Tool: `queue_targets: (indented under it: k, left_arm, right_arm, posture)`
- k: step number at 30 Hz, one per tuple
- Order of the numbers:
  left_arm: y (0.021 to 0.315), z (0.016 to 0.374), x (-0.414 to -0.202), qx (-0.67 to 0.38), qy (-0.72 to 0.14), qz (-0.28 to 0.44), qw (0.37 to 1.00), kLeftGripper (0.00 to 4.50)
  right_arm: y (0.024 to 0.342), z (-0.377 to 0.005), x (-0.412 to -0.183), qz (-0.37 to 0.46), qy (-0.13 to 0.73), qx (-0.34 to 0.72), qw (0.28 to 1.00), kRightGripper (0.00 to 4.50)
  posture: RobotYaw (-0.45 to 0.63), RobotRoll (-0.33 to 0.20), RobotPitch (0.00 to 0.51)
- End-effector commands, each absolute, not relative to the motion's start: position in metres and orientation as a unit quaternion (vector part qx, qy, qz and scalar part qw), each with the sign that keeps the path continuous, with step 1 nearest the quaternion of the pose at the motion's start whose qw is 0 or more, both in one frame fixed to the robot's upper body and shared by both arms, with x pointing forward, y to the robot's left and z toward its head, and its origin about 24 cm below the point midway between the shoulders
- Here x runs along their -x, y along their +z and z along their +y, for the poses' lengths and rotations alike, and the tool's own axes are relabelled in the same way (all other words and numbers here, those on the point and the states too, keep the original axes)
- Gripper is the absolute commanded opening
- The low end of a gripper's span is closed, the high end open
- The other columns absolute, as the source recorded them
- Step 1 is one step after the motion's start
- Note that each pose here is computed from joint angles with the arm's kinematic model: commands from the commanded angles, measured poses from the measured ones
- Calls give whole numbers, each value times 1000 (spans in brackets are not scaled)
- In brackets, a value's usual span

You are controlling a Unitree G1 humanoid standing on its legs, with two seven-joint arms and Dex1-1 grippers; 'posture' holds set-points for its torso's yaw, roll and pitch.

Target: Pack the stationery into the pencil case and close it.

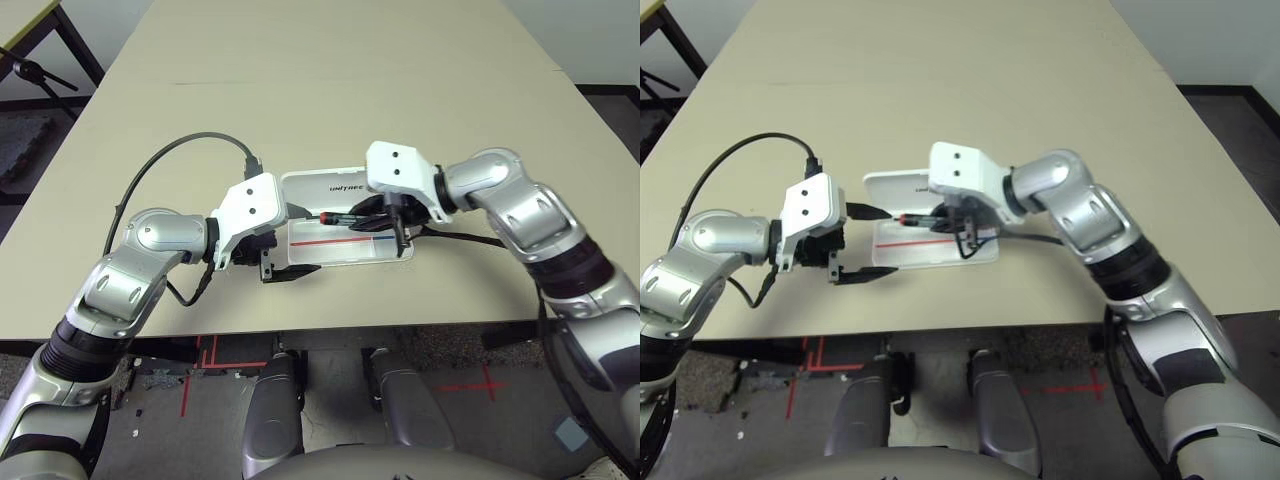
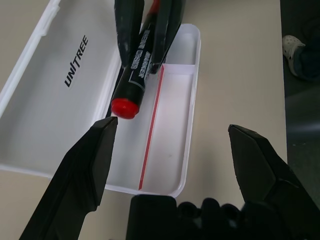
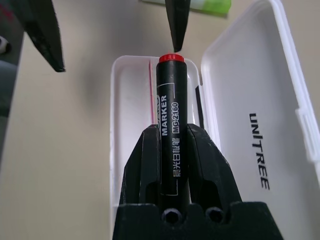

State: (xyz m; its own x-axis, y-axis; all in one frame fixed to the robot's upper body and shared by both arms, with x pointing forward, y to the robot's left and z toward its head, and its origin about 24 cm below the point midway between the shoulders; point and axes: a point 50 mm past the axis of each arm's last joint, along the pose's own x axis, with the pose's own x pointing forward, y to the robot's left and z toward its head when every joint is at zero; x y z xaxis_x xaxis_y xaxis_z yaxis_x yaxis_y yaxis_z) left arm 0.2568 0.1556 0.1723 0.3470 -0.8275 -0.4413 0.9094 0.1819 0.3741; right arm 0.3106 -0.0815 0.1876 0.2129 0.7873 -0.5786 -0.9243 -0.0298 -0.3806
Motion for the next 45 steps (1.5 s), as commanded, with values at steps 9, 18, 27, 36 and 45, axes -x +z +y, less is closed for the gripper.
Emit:
queue_targets:
  k: [9,18,27,36,45]
  left_arm:
    - [171,155,-256,-303,-560,70,768,4500]
    - [171,157,-257,-297,-546,74,780,4500]
    - [172,170,-254,-284,-510,104,806,4500]
    - [180,190,-257,-264,-376,159,874,4500]
    - [179,207,-273,-162,-223,212,937,4500]
  right_arm:
    - [164,-75,-325,98,608,414,670,503]
    - [162,-77,-333,85,585,412,693,2271]
    - [189,-110,-317,110,629,319,701,4463]
    - [201,-149,-290,174,662,257,682,4463]
    - [203,-149,-282,176,665,244,684,4463]
  posture:
    - [-39,0,164]
    - [-32,0,170]
    - [-34,0,179]
    - [-44,0,175]
    - [-44,0,170]
